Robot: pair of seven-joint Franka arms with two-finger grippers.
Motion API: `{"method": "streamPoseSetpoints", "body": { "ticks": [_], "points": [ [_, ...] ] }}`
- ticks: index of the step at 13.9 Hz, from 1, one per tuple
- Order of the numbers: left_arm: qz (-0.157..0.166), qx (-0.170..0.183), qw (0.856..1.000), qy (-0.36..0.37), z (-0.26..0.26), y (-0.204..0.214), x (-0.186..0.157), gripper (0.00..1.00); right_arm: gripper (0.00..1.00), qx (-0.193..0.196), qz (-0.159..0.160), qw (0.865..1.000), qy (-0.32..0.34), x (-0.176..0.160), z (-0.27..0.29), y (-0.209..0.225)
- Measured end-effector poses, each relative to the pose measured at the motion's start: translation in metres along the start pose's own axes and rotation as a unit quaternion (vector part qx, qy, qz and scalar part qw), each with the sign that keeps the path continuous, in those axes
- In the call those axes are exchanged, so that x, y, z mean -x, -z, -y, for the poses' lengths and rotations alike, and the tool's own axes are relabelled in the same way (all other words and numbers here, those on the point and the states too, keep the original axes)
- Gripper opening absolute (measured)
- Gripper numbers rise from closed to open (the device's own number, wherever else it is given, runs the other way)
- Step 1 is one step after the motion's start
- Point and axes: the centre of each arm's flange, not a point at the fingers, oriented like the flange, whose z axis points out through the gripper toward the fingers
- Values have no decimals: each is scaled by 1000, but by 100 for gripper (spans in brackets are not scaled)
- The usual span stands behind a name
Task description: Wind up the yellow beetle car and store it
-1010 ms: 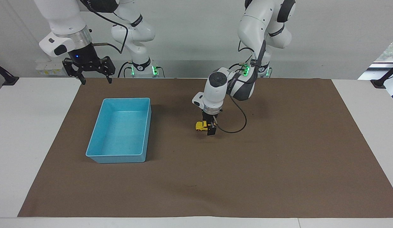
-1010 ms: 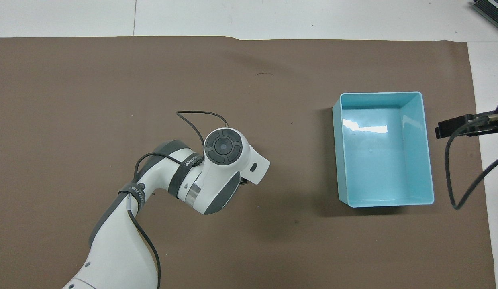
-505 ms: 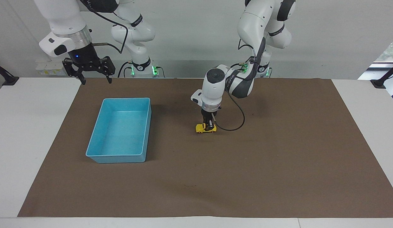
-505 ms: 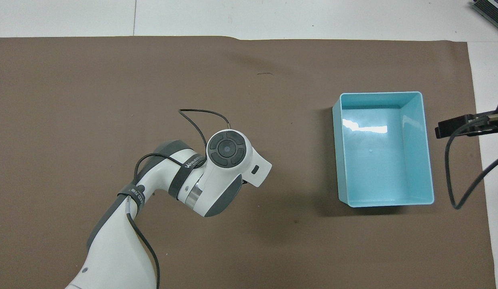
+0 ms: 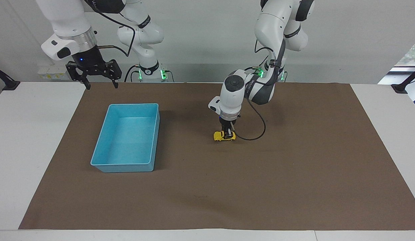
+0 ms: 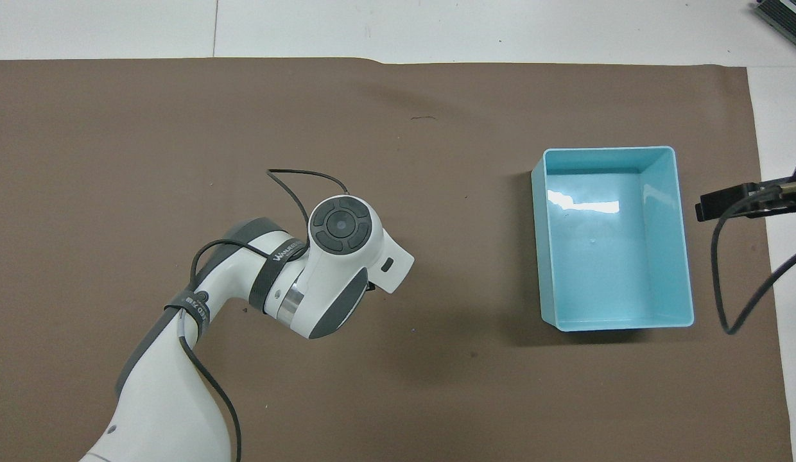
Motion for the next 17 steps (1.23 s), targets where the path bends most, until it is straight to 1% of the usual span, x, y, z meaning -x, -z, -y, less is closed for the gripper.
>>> {"method": "streamPoseSetpoints", "body": {
  "ticks": [9, 17],
  "points": [
    [9, 15, 1000, -15, 27, 1, 58, 42, 100, 0, 0, 1000, 0, 0, 0, 0],
    [13, 25, 999, -22, 58, 3, 119, 42, 100, 0, 0, 1000, 0, 0, 0, 0]
  ]
}}
